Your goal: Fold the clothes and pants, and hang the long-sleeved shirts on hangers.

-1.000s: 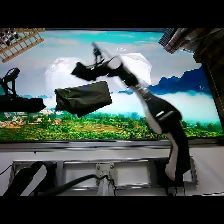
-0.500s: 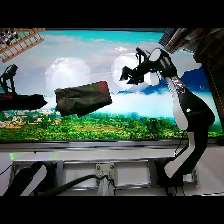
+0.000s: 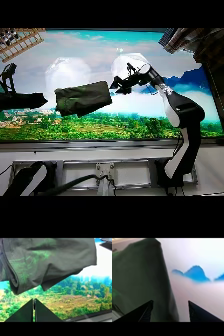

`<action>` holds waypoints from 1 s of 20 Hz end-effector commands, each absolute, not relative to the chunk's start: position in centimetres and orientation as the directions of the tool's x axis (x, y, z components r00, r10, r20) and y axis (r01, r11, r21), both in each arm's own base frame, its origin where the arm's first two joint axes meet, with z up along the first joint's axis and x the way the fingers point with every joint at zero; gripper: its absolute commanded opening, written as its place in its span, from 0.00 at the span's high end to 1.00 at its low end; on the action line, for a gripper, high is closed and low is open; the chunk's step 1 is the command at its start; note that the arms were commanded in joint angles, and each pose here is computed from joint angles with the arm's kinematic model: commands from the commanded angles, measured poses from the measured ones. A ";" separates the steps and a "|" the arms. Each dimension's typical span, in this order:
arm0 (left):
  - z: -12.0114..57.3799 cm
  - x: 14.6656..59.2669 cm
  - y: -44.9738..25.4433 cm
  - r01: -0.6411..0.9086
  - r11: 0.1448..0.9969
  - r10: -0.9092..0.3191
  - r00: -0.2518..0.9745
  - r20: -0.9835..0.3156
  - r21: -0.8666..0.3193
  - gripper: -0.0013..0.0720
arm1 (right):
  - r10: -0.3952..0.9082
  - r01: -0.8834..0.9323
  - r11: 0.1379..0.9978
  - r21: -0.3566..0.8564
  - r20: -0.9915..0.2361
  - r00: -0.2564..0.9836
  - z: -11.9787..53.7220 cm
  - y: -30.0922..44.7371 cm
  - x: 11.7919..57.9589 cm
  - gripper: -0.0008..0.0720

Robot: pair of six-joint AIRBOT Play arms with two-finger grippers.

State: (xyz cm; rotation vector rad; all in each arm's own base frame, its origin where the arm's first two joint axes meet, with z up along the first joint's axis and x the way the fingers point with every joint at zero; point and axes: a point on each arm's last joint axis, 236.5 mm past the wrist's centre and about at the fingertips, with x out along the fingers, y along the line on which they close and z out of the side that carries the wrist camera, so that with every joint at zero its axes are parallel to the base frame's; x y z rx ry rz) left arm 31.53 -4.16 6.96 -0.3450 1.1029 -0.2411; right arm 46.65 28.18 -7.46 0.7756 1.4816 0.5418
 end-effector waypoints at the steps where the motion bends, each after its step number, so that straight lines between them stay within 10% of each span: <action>1: 7.0 31.6 -4.2 0.020 0.921 -0.358 0.434 -0.826 -0.389 0.95 | 0.813 0.194 0.557 0.807 -0.578 0.074 -8.0 32.1 47.1 0.28; 4: 7.0 31.7 -4.1 0.020 0.921 -0.357 0.438 -0.825 -0.388 0.95 | 0.824 0.196 0.555 0.809 -0.567 0.009 -8.9 34.6 45.0 0.36; 7: 7.0 31.9 -4.1 0.018 0.922 -0.354 0.446 -0.822 -0.387 0.95 | 0.823 0.176 0.557 0.812 -0.568 0.017 -8.1 34.5 45.3 0.95; 20: 7.1 32.1 -4.0 0.018 0.923 -0.350 0.455 -0.819 -0.384 0.96 | 0.492 0.322 0.616 0.719 -0.671 0.555 6.1 2.1 54.4 0.96</action>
